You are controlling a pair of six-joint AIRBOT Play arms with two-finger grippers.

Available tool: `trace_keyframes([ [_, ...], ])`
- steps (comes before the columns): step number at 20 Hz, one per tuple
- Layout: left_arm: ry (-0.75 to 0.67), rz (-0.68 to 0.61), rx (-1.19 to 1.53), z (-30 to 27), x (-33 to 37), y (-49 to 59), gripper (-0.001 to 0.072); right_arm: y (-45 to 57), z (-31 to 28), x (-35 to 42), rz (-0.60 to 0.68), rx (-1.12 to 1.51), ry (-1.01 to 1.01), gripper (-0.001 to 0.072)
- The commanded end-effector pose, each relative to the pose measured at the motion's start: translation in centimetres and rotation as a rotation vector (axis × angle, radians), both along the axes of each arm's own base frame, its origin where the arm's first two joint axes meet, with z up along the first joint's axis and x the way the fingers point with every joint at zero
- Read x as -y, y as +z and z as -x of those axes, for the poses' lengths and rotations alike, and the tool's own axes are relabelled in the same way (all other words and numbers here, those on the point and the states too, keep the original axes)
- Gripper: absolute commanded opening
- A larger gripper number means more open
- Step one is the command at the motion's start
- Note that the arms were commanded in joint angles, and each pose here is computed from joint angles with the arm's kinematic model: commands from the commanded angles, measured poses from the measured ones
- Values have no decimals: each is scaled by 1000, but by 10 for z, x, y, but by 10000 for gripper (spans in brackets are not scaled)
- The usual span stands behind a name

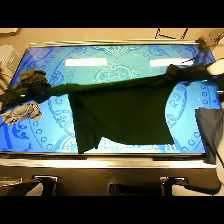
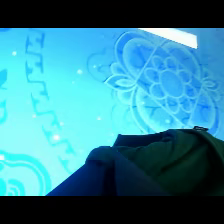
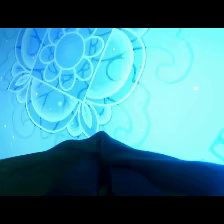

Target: Fold the clothes and pants, and hang the long-sleeved shirts on hangers.

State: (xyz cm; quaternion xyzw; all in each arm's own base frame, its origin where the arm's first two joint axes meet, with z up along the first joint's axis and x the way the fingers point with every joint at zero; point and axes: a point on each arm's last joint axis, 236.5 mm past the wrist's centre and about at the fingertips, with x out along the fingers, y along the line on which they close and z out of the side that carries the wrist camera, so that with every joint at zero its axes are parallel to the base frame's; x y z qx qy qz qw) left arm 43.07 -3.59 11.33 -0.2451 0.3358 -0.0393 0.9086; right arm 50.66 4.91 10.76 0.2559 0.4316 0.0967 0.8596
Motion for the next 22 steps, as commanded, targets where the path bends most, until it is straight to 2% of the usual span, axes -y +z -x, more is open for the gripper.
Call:
trace_keyframes([
  [1,88,137,-168,-39,5,-103,25,-75,-48,-25,-238,-100,-186,46],
  [4,124,288,-274,-46,26,-143,28,-101,-53,-26,-279,-153,-230,51],
  [5,124,314,-294,-45,32,-148,60,-104,-52,-26,-280,-164,-228,73],
  [6,118,318,-301,-44,34,-149,139,-102,-52,-21,-282,-163,-235,140],
  [7,96,314,-307,-42,33,-144,381,-96,-50,-11,-284,-169,-234,262],
  [8,40,292,-311,-39,30,-137,649,-85,-44,6,-266,-163,-202,421],
  [9,-45,257,-333,-31,21,-129,707,-75,-33,28,-224,-164,-153,546],
  [10,-93,242,-381,-19,8,-125,707,-74,-11,60,-163,-209,-120,587],
  [11,-115,238,-453,-1,-8,-125,703,-82,18,96,-106,-298,-133,586],
  [12,-130,248,-525,18,-19,-130,631,-95,54,132,-59,-425,-167,580],
  [13,-139,258,-602,39,-27,-140,504,-106,87,155,-40,-543,-196,569],
  [15,-146,296,-679,61,-22,-164,501,-120,128,175,-73,-672,-218,567],
  [17,-204,348,-681,66,6,-184,500,-126,146,172,-100,-729,-198,566],
  [22,-244,442,-593,34,61,-200,486,-129,145,155,-101,-729,-126,566],
])
